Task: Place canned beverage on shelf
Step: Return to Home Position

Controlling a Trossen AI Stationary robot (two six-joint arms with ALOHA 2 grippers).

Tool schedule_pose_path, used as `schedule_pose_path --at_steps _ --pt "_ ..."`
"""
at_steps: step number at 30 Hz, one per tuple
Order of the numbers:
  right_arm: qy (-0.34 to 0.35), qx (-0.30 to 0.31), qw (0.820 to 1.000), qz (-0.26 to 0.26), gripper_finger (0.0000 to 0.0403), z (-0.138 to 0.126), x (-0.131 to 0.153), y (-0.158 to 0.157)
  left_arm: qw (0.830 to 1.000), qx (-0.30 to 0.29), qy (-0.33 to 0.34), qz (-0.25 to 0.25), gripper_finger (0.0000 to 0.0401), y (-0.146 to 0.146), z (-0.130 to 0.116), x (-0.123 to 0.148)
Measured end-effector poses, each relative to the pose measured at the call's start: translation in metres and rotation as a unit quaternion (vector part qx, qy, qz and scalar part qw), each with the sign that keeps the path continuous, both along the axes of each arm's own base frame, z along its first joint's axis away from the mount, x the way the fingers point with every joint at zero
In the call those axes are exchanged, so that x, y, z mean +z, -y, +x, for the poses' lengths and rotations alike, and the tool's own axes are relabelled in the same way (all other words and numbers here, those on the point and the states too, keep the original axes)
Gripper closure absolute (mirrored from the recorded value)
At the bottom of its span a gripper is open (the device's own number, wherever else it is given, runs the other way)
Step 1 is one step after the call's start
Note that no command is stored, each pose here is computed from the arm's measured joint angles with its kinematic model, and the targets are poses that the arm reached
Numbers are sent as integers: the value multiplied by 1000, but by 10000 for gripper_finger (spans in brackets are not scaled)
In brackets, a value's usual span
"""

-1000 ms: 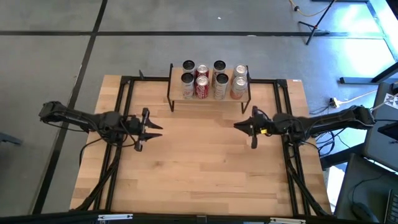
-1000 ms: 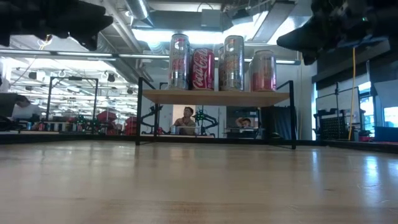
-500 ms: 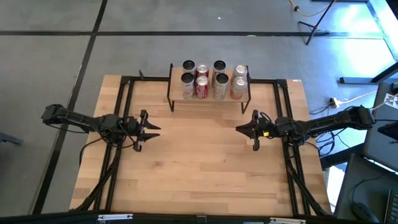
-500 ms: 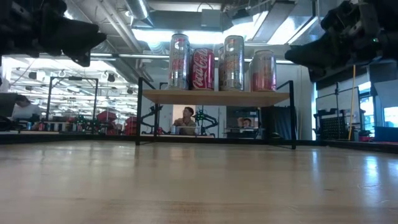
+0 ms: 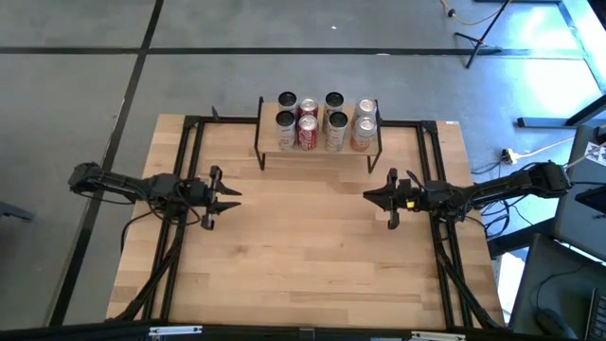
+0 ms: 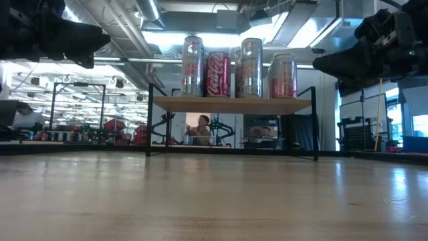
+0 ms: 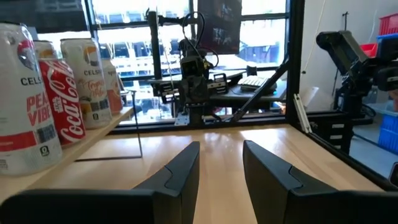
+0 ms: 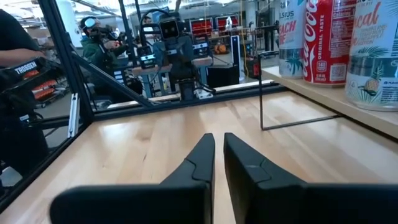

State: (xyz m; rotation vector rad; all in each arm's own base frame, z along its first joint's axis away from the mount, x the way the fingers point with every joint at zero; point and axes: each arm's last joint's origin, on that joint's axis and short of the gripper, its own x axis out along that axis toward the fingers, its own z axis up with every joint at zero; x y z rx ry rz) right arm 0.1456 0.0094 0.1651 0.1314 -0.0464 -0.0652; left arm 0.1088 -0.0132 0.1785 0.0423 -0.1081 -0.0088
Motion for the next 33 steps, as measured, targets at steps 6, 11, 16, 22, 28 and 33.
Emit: schedule_pose_path --at_steps 6,11,16,22,28,33 --pt "-1 -7 1000 1 379 0 0 0 1000 11 -6 0 291 -1 -4 -2" --pt "4 -18 1000 -2 379 -1 1 1 1000 24 -1 -3 291 -3 -9 -2" --pt "19 4 1000 -8 379 -4 5 0 999 19 22 -17 291 -3 -14 2" --pt "4 -2 1000 -2 379 -11 5 1 998 21 -29 -52 291 -4 -12 -8" --pt "-8 -4 1000 6 379 -21 5 2 998 22 -21 -46 291 -4 -13 -7" --pt "-21 0 1000 12 379 -31 3 3 999 23 -22 -40 291 -4 -13 -7"
